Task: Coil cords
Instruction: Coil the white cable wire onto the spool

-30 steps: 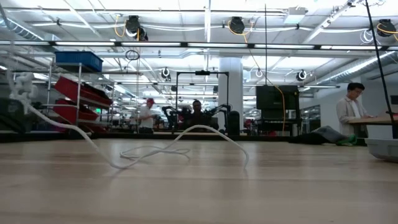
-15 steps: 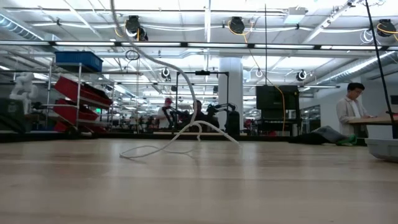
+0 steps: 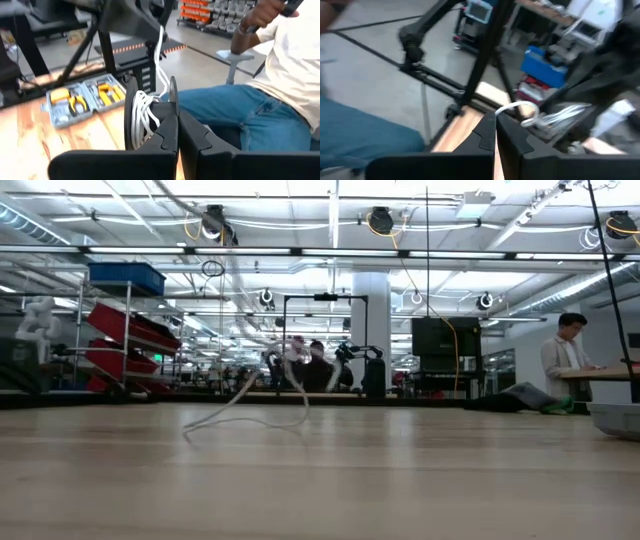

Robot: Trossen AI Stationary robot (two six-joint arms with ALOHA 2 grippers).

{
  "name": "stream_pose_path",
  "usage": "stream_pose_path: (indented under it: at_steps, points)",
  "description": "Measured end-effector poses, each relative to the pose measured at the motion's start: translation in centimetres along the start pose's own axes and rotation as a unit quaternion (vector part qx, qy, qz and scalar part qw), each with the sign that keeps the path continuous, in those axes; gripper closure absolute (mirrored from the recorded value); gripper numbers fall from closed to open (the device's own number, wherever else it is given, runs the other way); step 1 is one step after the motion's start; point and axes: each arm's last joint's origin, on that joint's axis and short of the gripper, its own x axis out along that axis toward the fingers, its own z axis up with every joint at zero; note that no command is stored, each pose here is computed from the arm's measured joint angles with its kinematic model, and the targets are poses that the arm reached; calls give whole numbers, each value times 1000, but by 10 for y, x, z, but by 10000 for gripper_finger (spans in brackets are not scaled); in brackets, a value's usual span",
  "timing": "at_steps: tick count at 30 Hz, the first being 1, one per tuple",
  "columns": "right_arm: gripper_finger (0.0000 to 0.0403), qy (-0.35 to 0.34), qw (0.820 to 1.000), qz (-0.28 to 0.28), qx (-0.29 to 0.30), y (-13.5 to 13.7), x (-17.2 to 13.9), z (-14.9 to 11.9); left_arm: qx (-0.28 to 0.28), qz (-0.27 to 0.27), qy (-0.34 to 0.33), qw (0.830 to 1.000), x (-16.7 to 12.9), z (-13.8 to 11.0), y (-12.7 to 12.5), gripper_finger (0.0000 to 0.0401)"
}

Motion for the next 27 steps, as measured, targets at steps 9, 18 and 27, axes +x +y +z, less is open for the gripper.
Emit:
stream_pose_path:
  at_steps: [9, 18, 27]
  points:
    - [403, -23, 997, -53, -48, -11, 2, 5, -9, -3, 37, 999, 20, -10, 0, 399]
    - [403, -5, 994, -90, -59, -25, 6, 1, 0, -54, 18, 998, 34, -9, -3, 399]
    - [403, -1, 990, -115, -77, -35, 8, -1, 16, -67, 1, 998, 41, -8, -4, 399]
